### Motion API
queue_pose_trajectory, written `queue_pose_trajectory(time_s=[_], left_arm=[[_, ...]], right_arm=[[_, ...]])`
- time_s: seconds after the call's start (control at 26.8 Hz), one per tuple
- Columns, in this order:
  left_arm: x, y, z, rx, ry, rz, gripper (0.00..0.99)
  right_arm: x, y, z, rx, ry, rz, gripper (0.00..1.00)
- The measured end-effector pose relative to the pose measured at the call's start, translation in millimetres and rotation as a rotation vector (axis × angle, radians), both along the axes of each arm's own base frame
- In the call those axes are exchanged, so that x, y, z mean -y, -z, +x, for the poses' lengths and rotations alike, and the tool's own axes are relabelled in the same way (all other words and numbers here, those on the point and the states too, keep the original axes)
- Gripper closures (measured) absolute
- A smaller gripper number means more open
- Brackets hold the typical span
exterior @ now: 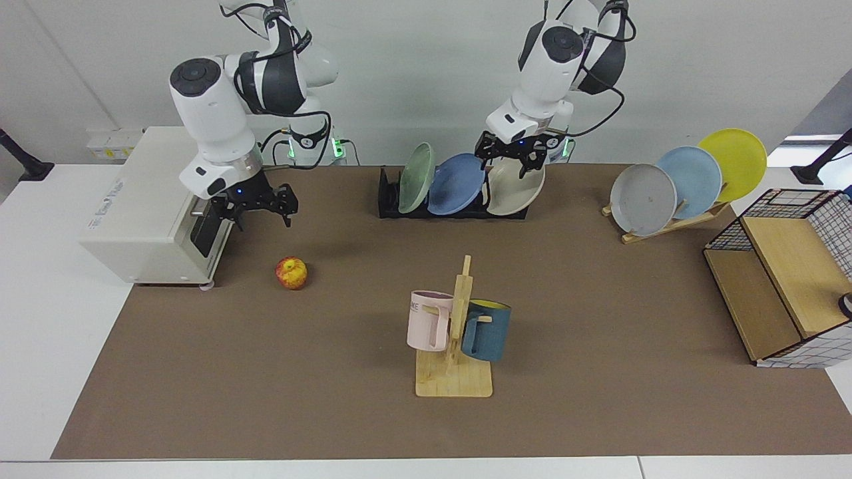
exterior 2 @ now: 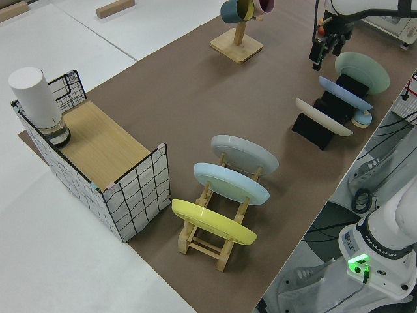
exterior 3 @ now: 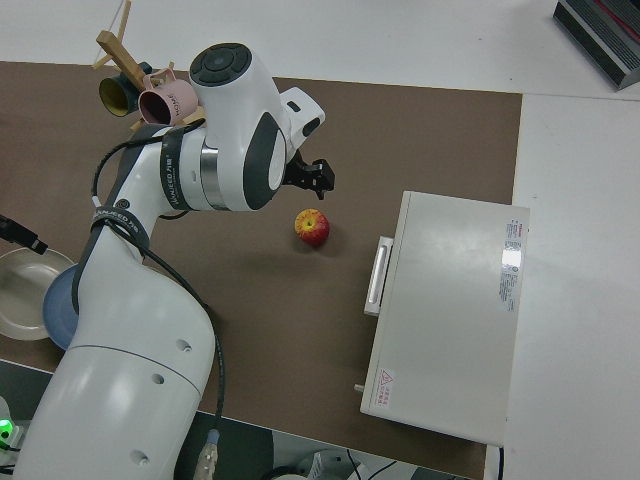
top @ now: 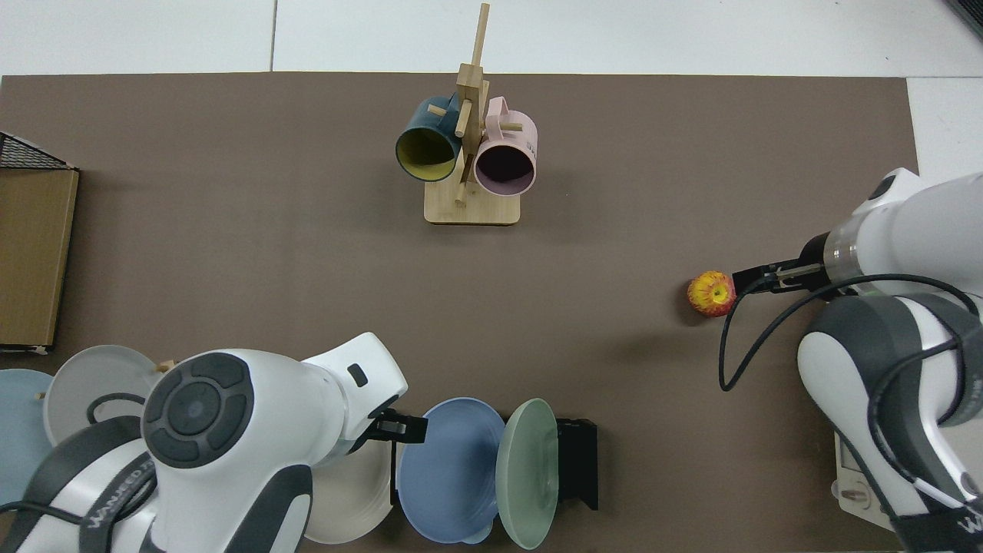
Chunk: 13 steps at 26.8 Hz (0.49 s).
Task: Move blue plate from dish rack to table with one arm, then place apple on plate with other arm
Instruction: 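Reach the right gripper to the apple while the left gripper approaches the blue plate, then grasp the apple with the right gripper while the left gripper grips the plate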
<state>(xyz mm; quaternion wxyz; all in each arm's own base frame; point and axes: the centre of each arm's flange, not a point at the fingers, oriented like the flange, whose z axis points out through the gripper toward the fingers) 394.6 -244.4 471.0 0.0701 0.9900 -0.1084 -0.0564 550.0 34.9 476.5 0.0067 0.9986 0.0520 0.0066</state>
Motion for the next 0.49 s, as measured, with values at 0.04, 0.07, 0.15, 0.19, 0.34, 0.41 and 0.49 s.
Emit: queue_pose_trajectory(time_s=[0.04,0.07,0.15,0.19,0.34,0.41,0.49], left_arm=[[2,7,-3,-0.007,-0.001,-0.004,0.009],[4,15,-7,-0.018,-0.004,-0.012,0.009],[8,28,-14,-0.036,-0.007,-0.027,0.004],[12,36,-19,-0.044,-0.006,-0.035,0.004],[25,62,-36,-0.06,0.006,-0.046,0.009],[27,69,-41,-0.07,0.006,-0.048,0.009],[27,74,-43,-0.078,0.005,-0.046,0.009]], right_arm=[[-1,4,1.0,-0.005,-0.001,-0.001,0.0],[-2,8,1.7,-0.009,-0.003,-0.002,0.0],[-4,13,2.6,-0.012,-0.007,-0.002,0.0],[-5,17,3.3,-0.013,-0.009,-0.002,0.0],[-2,46,5.4,-0.012,-0.018,-0.004,0.0],[2,66,3.9,-0.017,-0.022,-0.005,0.0],[6,86,0.6,-0.022,-0.024,-0.006,0.0]])
